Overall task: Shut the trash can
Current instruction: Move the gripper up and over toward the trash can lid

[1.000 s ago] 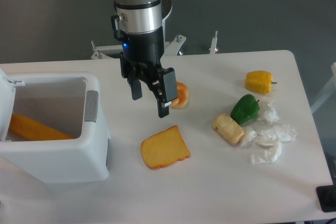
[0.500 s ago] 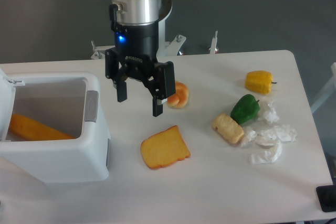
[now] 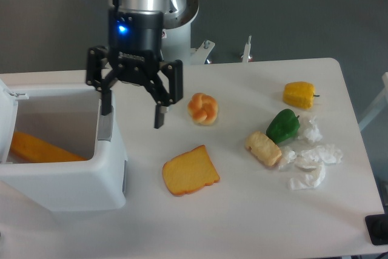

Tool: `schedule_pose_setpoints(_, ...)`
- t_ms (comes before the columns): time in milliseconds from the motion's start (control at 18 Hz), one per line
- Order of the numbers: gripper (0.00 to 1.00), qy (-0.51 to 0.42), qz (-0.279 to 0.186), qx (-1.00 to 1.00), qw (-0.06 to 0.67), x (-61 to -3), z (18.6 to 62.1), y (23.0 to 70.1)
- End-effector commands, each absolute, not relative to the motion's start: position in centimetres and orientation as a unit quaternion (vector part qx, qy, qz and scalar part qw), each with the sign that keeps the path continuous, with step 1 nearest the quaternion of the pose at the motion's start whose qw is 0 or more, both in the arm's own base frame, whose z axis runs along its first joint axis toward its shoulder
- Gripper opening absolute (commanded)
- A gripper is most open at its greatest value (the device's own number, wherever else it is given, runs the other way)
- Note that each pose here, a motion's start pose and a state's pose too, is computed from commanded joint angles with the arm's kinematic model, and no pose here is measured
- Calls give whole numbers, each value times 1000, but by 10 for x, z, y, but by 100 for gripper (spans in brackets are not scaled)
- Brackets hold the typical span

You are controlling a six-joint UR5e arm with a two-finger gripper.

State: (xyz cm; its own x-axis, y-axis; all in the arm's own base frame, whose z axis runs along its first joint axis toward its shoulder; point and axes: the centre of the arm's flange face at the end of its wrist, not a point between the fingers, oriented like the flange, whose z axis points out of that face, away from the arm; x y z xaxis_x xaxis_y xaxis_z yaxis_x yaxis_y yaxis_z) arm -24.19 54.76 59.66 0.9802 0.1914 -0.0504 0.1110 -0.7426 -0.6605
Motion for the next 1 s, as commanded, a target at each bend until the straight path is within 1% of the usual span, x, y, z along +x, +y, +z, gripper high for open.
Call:
schedule_pose_setpoints(167, 100, -82, 52, -930, 355, -228, 602, 552)
schedule_pose_setpoints(389, 100, -126, 35, -919, 371, -215, 621, 552)
schedule_pose_setpoints(667, 100, -110, 37, -915, 387, -187, 642, 541)
schedule_pose_setpoints(833, 100, -93, 20, -913, 397, -169, 648, 542)
schedule_pose_setpoints(1000, 100, -81, 14, -910, 406, -156, 657, 540)
